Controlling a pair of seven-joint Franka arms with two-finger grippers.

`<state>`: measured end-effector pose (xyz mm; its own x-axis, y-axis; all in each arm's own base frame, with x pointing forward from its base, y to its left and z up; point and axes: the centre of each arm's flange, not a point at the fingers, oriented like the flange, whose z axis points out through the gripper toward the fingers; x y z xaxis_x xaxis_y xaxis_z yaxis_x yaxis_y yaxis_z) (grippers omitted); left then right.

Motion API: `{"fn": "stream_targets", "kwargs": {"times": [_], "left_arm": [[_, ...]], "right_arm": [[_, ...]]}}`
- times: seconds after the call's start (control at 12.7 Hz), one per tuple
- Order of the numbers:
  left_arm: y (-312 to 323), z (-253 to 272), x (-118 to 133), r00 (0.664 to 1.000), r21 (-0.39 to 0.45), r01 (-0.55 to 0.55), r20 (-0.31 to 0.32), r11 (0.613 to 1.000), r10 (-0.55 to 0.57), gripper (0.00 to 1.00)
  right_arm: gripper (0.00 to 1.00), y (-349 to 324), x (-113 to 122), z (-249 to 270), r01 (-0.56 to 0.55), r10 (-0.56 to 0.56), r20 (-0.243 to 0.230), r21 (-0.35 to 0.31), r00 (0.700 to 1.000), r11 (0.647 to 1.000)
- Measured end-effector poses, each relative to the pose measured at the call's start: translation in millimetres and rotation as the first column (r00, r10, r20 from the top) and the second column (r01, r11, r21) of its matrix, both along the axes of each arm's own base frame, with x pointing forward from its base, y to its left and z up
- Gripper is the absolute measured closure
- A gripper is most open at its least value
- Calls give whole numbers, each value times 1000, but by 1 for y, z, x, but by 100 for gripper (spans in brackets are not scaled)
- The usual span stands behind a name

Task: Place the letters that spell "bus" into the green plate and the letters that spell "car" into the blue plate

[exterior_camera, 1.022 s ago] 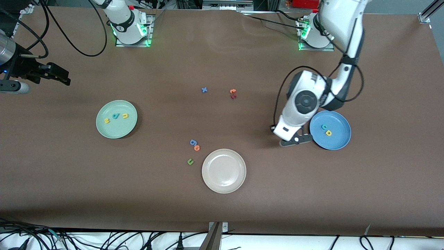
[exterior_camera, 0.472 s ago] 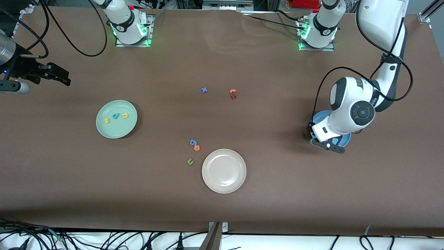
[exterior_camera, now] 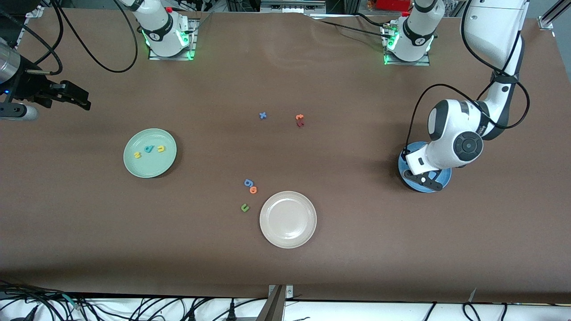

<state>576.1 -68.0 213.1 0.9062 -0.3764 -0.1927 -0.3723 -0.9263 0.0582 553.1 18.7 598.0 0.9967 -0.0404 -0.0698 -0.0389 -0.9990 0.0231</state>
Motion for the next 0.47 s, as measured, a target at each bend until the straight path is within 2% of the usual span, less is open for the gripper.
{"fn": "stream_targets", "kwargs": {"times": [0.24, 0.39, 0.47], "left_arm": [[10, -19, -9, 1000, 5, -10, -3, 1000, 10, 82], [10, -18, -7, 1000, 4, -9, 10, 1000, 9, 67], [9, -13, -2, 1000, 2, -9, 25, 1000, 9, 57]], "right_arm": [[0, 1, 0, 0, -2, 2, 0, 0, 1000, 1000], [0, 4, 0, 0, -8, 8, 0, 0, 1000, 1000], [0, 5, 0, 0, -9, 9, 0, 0, 1000, 1000]]}}
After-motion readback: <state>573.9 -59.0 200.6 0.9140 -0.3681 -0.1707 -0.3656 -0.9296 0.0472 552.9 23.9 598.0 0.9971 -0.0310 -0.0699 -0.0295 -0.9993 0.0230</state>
